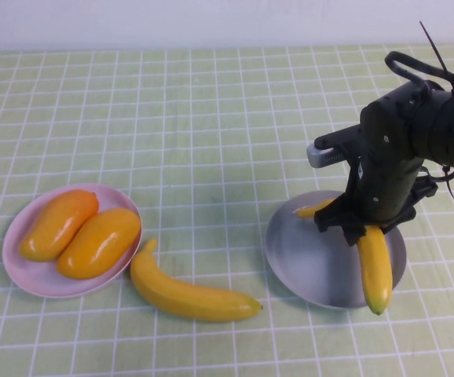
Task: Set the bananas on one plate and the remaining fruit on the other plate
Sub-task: Put another type of fruit in the right plate
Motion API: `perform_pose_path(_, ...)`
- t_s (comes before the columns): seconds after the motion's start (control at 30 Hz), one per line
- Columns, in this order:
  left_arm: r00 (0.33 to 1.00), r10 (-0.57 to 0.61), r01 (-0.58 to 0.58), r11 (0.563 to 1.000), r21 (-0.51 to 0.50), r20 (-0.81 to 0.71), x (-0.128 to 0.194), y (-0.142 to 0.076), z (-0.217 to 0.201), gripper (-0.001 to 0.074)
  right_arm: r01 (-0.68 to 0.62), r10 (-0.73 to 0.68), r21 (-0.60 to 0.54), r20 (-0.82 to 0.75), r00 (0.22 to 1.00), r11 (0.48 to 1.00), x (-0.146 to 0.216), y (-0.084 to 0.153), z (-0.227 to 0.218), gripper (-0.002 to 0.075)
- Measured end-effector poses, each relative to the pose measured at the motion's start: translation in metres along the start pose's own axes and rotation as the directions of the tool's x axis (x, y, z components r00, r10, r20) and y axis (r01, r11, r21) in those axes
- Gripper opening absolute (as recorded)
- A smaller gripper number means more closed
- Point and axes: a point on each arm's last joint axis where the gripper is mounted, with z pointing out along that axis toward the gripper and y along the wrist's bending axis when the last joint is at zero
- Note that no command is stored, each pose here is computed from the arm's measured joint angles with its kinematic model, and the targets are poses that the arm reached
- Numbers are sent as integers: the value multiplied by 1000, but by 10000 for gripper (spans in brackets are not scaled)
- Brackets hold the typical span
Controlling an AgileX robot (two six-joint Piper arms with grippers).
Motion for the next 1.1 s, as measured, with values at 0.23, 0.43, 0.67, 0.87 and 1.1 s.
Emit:
perform_pose_path(0.23, 1000, 0, 0, 1000, 0, 0, 0, 0, 0, 2, -5, 5, 12, -30, 1000, 1000, 2, -2, -1, 591)
perform_pose_path(0.43, 1000, 0, 0, 1000, 0, 0, 0, 0, 0, 2, 22, -23, -26, -39, 999, 999, -11, 0, -28, 605)
perform_pose_path(0.67, 1000, 0, 0, 1000, 0, 0, 0, 0, 0, 2, 222, -207, -342, 80, 975, 913, -25, 35, -68, 493)
perform_pose_path(0.87, 1000, 0, 0, 1000, 0, 0, 0, 0, 0, 2, 510, -479, -361, 178, 859, 781, -8, 92, -74, 479)
perform_pose_path(1.1, 1000, 0, 0, 1000, 0, 0, 0, 0, 0, 2, 776, -718, -303, 300, 628, 553, 13, 159, -64, 477)
